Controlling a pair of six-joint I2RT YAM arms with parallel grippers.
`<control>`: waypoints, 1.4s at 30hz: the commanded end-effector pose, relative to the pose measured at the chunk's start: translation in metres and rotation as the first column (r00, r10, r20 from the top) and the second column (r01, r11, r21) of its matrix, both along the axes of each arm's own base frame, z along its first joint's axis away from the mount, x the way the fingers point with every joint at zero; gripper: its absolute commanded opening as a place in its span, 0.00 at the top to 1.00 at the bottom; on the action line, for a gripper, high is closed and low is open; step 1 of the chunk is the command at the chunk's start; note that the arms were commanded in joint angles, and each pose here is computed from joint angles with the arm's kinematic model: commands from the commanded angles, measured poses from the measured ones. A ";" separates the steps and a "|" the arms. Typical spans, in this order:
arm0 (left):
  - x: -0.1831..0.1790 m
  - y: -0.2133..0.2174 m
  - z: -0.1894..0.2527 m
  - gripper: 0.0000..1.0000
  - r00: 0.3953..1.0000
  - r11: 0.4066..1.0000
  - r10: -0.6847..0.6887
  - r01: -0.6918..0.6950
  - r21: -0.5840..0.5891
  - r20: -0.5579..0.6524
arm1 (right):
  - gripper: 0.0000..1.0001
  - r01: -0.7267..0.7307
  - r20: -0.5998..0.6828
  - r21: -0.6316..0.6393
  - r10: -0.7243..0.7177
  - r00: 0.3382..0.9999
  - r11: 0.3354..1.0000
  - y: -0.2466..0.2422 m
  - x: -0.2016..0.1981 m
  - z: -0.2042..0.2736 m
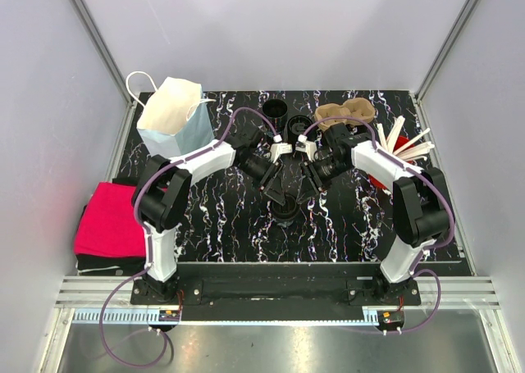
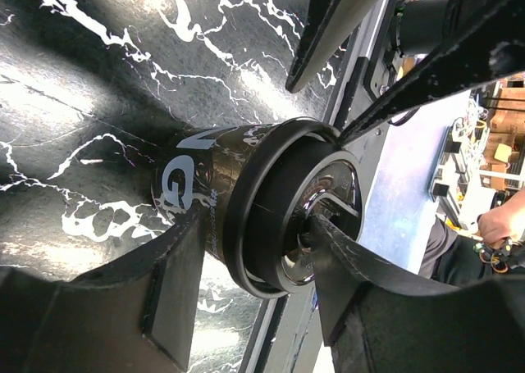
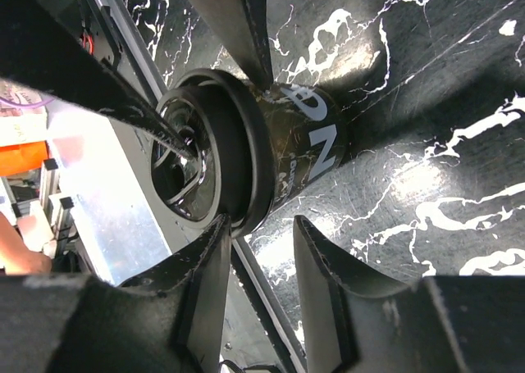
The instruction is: Pack the takeout coffee
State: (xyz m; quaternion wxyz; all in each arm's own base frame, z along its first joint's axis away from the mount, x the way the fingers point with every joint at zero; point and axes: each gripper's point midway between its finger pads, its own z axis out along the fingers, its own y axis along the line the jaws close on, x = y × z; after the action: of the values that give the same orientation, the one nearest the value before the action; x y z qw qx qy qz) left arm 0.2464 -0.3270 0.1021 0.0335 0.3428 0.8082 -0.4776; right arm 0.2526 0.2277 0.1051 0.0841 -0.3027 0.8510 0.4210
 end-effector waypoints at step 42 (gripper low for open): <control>0.003 0.014 -0.027 0.46 0.990 0.994 0.000 -0.016 0.110 0.142 | 0.82 -0.063 0.060 -0.136 0.072 0.996 0.989 0.007 -0.007 -0.044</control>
State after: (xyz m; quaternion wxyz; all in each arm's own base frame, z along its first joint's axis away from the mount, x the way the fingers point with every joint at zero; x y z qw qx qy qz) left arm 0.2395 -0.3199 0.0987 0.0409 0.3446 0.8163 -0.4618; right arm 0.2385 0.2421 0.0943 0.0590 -0.3042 0.8463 0.4332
